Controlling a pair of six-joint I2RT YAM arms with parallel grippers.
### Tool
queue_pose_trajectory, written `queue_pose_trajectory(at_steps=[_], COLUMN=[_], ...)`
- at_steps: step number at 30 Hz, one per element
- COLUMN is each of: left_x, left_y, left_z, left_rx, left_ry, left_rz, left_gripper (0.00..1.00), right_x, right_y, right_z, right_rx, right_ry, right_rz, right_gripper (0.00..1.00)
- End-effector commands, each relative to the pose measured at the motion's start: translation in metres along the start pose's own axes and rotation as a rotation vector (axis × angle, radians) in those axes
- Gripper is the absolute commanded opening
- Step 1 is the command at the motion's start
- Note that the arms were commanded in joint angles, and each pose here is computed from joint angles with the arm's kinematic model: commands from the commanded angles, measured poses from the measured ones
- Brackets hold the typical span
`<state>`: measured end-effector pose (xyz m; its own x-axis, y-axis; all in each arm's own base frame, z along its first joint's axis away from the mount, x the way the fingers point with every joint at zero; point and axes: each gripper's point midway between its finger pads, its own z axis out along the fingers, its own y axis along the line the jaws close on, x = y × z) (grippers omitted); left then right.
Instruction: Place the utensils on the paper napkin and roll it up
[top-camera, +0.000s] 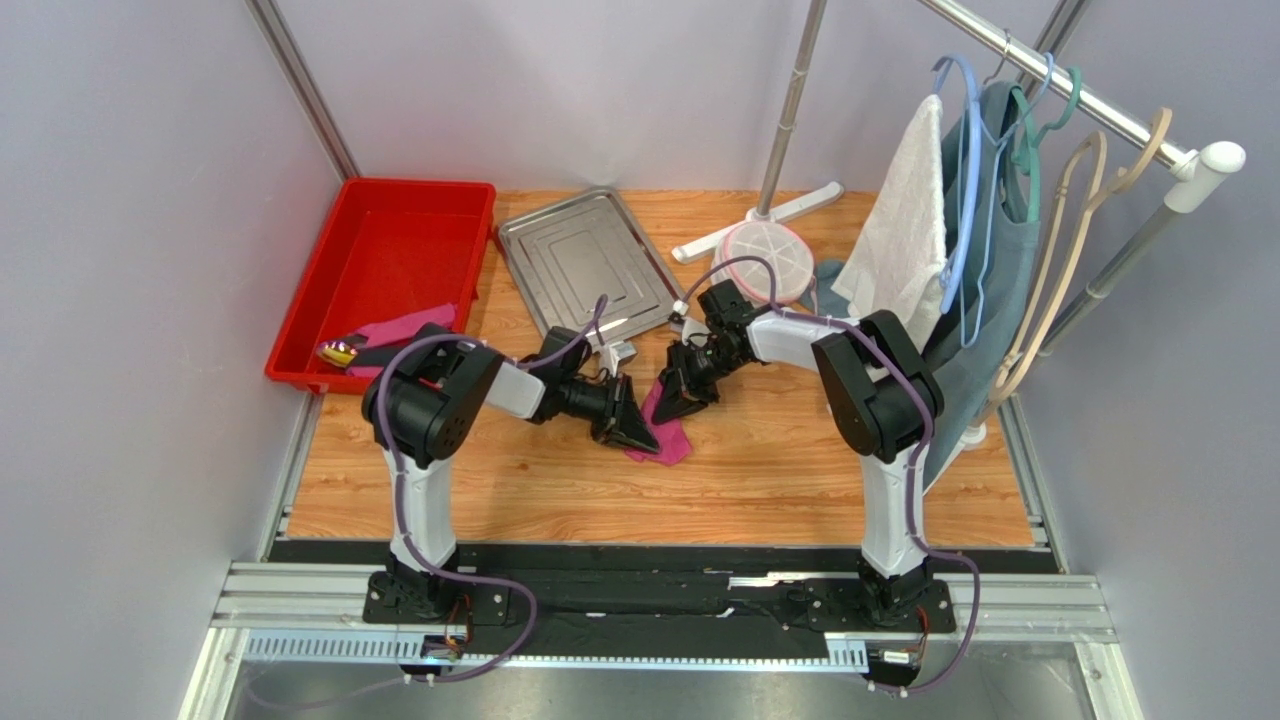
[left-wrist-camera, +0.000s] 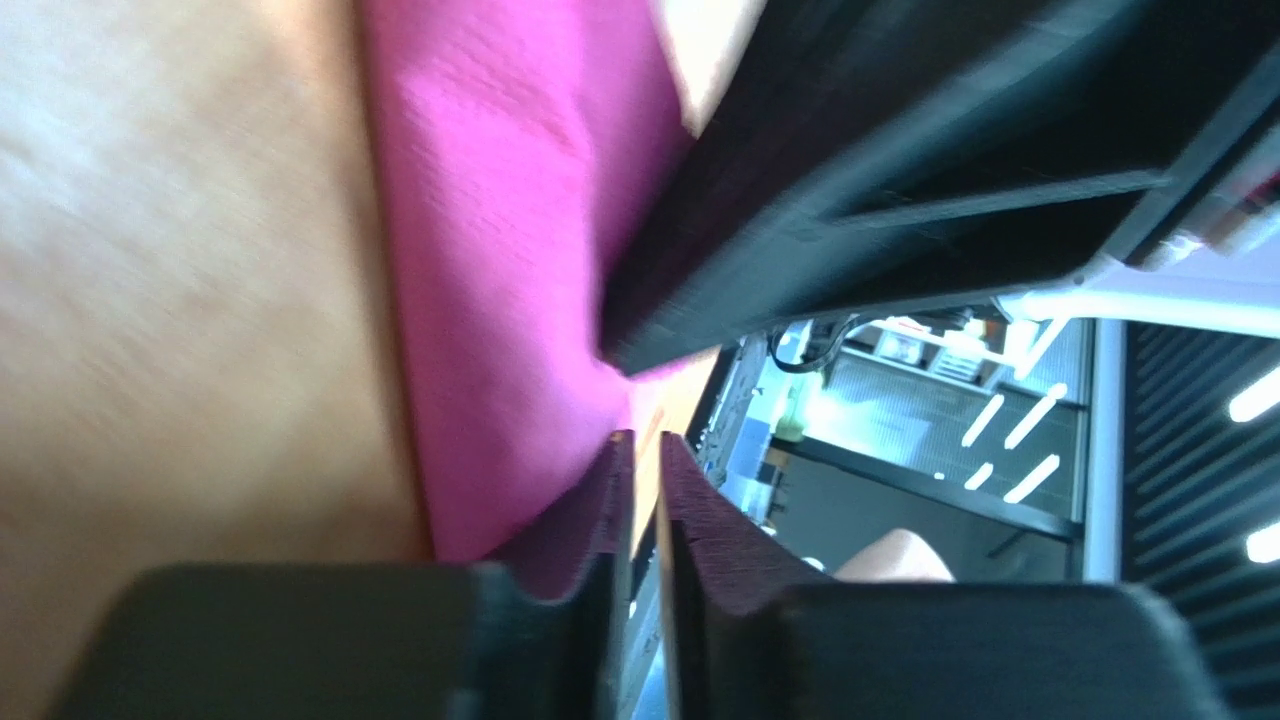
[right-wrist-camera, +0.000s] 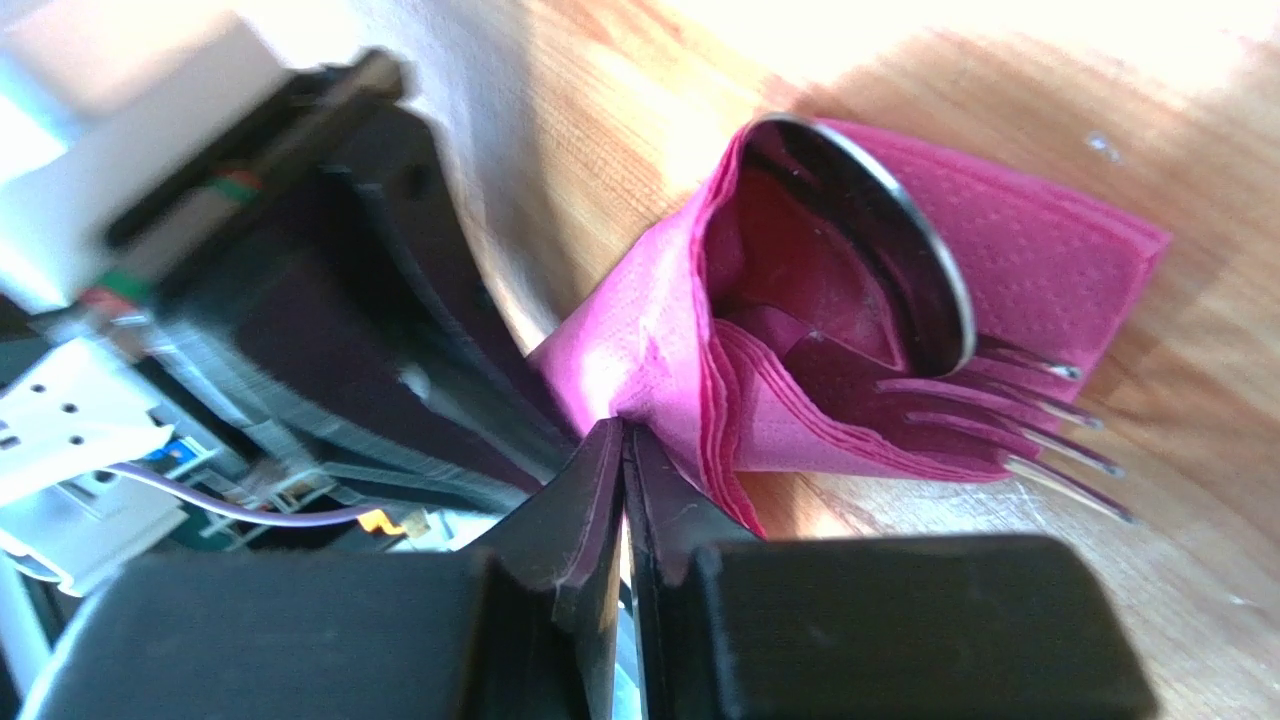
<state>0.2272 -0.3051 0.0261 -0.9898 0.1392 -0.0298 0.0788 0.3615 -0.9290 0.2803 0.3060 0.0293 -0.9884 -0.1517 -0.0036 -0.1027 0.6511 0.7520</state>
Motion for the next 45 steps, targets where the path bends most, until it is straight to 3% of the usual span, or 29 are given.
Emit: queue_pose_trajectory(at_steps=[1, 4, 7, 16, 24, 31, 39, 45], left_x=[-0.014, -0.016, -0.022, -0.032, -0.047, -0.041, -0.021, -0.02], left_y=[-0.037, -0.058, -0.069, -0.059, -0.004, 0.036, 0.052, 0.057], left_z=[-0.015, -0.025, -0.031, -0.03, -0.018, -0.013, -0.011, -0.007], left_rx=[0.02, 0.029, 0.028, -0.029, -0.115, -0.148, -0.153, -0.151], left_ry=[-0.081, -0.102, -0.13, -0.174, -0.166, -0.133, -0.117, -0.12], left_rz=[0.152, 0.198, 0.21, 0.203, 0.06, -0.045, -0.142, -0.178], left_gripper=[0.25, 0.34, 0.37, 0.37, 0.31, 0.1, 0.04, 0.01], right_x=[0.009, 0.013, 0.012, -0.026, -0.032, -0.032, -0.05, -0.059], right_y=[-0.036, -0.048, -0.059, -0.06, -0.052, -0.039, 0.023, 0.024], right_z=[0.004, 0.003, 0.002, -0.006, -0.007, -0.013, -0.047, -0.054], right_rx=[0.124, 0.17, 0.216, 0.258, 0.24, 0.202, 0.042, 0.067], right_ry=[0.032, 0.047, 0.054, 0.028, 0.027, 0.016, -0.112, -0.202], right_rz=[-0.062, -0.097, -0.115, -0.222, -0.233, -0.243, -0.209, -0.148], right_gripper=[0.09, 0.08, 0.08, 0.06, 0.06, 0.07, 0.2, 0.26])
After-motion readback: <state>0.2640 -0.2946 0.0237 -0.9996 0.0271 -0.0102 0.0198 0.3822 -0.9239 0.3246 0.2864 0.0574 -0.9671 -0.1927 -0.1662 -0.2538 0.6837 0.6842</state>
